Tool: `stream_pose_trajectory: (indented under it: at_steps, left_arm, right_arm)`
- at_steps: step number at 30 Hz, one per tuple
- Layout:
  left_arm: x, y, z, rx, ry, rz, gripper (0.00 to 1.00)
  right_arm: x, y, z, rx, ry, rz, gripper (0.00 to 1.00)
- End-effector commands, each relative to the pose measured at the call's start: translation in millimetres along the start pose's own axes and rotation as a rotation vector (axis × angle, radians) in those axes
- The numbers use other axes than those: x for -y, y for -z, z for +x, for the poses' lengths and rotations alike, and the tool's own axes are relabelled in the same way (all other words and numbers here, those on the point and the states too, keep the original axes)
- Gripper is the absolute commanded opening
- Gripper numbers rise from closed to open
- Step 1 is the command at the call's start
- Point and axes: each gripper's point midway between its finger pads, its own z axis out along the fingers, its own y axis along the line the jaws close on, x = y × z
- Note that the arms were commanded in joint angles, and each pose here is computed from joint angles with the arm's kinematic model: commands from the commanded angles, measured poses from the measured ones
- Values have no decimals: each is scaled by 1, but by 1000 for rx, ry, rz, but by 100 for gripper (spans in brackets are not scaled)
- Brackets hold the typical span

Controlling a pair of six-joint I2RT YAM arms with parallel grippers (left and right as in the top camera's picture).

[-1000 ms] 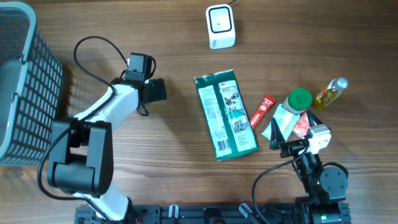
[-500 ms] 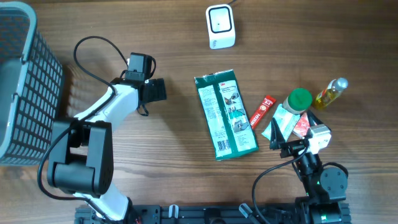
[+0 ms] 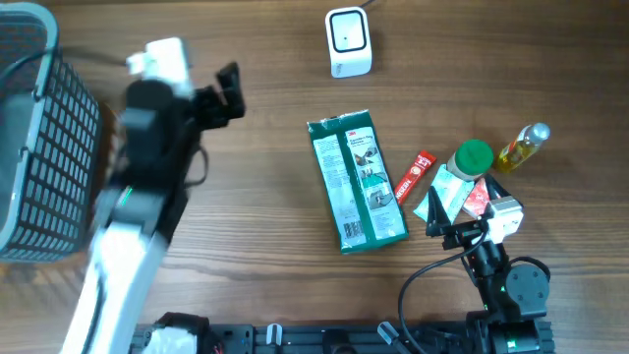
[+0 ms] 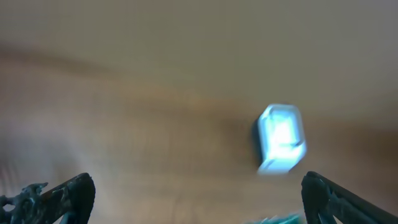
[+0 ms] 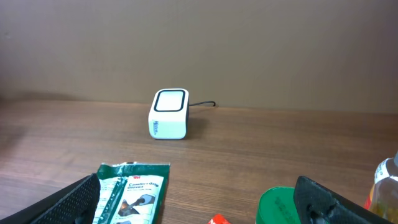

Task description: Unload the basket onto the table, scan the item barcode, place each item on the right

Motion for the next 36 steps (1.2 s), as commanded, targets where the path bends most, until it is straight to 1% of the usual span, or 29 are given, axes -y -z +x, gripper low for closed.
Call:
stream_pose_trajectory:
  at_steps: [1,2,4,8,10,12,15,17,22,24,27,29,31,36]
  left_arm:
    - [7,96,-53,222,4,63,100]
    - [5,118,-58,258,8,60,100]
    - [-6,150,-52,271,13,31,100]
    - [-31,191,3,167,20,-28,100]
    - [-44,204,25,166,44,-56,100]
    - [-55,211,42,199,54,-82,100]
    - [-66,209,69,222,73,-94,100]
    - [-71,201,81,258,126,-83,100]
    - [-70,173,80,343,227,-32,100]
    - [-66,164,66,446,256,18,100]
    - [-53,164,45,615,248,134,100]
    - [-44,167,37,719,234,216,100]
    - [-43,166,39,749,229,237,100]
    - [-49,144,64,689,229,218,100]
  right_arm:
    - [-2,0,-1,6,-13,-15,100]
    - [-2,0,-1,6,-13,-15,100]
    - [-2,0,-1,6,-13,-15,100]
    - [-2,0,-1,6,-13,-15,100]
    - [-2,0,-1,6,-13,-15,100]
    - [-2,0,-1,6,-13,-15,100]
    - [-2,0,-1,6,-13,-15,100]
    - [-2,0,-1,6,-12,-15,100]
    - [-2,0,-1,6,-13,-15,100]
    - [-2,0,-1,6,-13,-15,100]
    - [-2,0,-1,6,-13,-15,100]
    - [-2,0,-1,6,-13,-15,100]
    - [-2,0,-1,6,-13,-15,100]
    - [-2,0,-1,6,-13,-15,100]
